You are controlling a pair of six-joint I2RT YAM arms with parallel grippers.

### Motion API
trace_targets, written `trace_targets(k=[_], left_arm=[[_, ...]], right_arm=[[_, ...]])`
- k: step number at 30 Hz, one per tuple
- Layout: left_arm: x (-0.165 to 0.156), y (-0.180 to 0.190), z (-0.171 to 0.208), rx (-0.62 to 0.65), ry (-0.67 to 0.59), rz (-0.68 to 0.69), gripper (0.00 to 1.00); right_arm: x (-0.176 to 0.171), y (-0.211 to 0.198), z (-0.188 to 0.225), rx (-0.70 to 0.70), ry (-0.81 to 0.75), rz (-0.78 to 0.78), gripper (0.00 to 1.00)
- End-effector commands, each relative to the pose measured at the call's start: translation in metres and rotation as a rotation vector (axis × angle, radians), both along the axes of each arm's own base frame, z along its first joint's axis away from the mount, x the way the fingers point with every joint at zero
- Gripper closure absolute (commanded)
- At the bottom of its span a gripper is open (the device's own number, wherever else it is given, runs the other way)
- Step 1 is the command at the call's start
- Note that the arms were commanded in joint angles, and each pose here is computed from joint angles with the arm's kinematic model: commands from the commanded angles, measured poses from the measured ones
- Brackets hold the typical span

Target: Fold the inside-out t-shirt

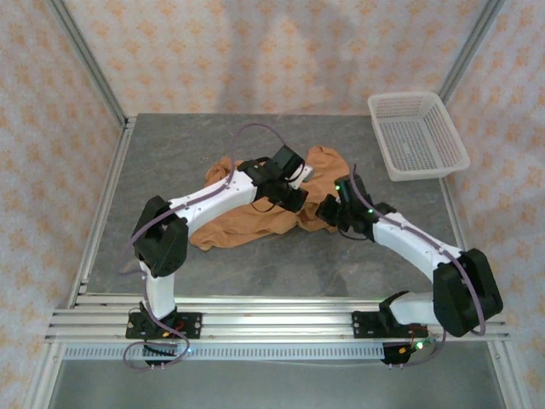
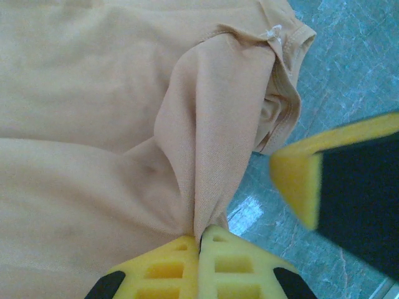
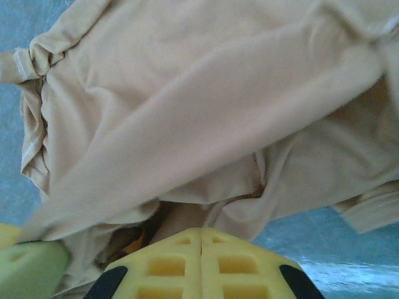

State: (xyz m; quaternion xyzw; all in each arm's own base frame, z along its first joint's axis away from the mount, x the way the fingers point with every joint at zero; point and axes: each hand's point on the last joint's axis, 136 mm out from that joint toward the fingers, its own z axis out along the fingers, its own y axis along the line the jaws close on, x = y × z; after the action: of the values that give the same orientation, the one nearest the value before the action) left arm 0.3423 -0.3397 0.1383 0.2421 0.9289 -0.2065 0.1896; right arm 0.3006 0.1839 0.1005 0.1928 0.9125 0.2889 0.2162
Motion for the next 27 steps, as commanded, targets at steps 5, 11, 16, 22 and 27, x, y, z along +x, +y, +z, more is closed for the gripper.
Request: trace_targets(k=[5, 11, 16, 22, 27], left_arm=[[0.000, 0.002, 0.004, -0.058, 0.033, 0.050, 1.00], [-0.005, 0.004, 0.004, -0.099, 0.043, 0.085, 1.00], [-0.009, 0.011, 0.005, -0.112, 0.022, 0.112, 1.00], [-0.009, 0.017, 0.007, -0.120, 0.014, 0.126, 1.00], [-0.010, 0.025, 0.008, -0.121, 0.007, 0.141, 1.00]], right_arm=[[0.049, 0.036, 0.002, 0.226, -0.142, -0.174, 0.97], [0.071, 0.061, -0.016, 0.341, -0.087, -0.271, 0.79], [0.054, 0.073, -0.049, 0.448, -0.008, -0.399, 0.50], [0.041, 0.077, -0.073, 0.476, 0.054, -0.502, 0.34], [0.037, 0.061, -0.087, 0.424, 0.072, -0.577, 0.68]])
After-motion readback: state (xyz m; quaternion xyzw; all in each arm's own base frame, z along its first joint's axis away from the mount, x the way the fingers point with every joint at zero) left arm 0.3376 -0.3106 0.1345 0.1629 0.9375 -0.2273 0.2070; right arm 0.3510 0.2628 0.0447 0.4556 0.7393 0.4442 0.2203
